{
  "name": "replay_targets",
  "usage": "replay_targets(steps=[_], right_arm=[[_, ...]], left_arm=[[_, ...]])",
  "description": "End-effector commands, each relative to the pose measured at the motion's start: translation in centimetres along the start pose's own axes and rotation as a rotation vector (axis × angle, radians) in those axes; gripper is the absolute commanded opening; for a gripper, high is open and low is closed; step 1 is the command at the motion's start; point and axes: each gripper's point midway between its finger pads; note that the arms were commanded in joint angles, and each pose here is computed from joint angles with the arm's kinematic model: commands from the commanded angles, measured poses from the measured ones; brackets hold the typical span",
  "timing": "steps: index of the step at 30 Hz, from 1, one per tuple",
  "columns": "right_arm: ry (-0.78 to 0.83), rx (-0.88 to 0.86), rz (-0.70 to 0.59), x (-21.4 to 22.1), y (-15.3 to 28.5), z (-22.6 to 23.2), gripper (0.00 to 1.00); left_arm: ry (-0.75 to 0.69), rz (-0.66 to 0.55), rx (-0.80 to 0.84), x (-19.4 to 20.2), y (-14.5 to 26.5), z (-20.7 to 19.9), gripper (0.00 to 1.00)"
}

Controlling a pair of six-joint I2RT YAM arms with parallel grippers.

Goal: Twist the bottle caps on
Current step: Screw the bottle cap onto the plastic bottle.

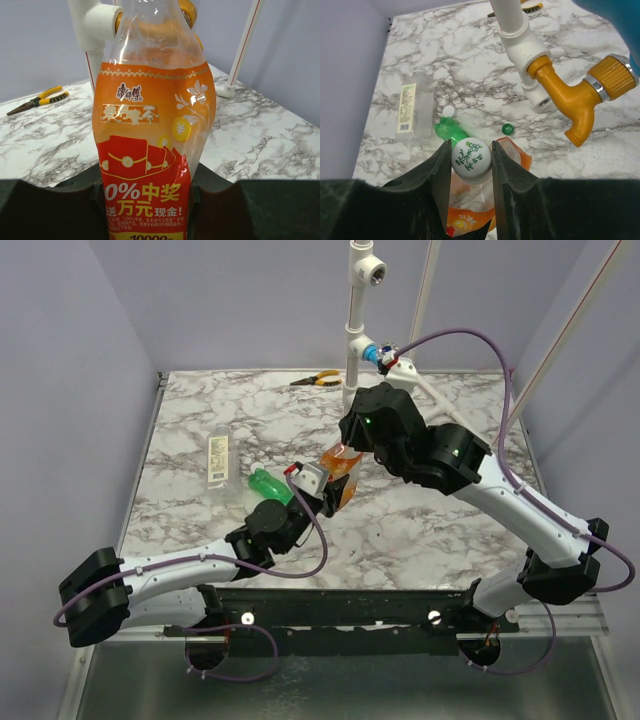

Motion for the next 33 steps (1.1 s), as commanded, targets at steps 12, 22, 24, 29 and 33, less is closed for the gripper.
replay_targets(steps=[12,22,24,29,33], right_arm=[[0.039,0.112,0.053,3.3,-1.9,-1.0,0.36],[0.032,0.044,0.002,1.5,-0.9,-0.2,0.41],[0.034,0.039,0.000,1.4,-0.9,-0.1,0.43],[0.042,0.030,-0.001,1.3,-0.8,0.0,0.46],[0.040,0.023,-0.004,1.2,-0.6,0.0,0.52]], left_arm=[[0.009,-0.096,0.013,-3.3,-1.2,-0.6,0.00],[0.029,-0.046,0.023,-1.0,-0.1,-0.7,0.00],[0.028,-0.043,0.022,-0.9,0.0,-0.7,0.00],[0.025,-0.035,0.022,-0.5,0.1,-0.6,0.00],[0.024,-0.036,0.020,-0.5,0.2,-0.5,0.00]])
Point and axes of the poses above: each gripper's point midway between its finger pads, its own y axis back along the fingers, its own z axis along the line the jaws close on, x = y × z, and after that the axes turned 12 degrees about -y, right-handed
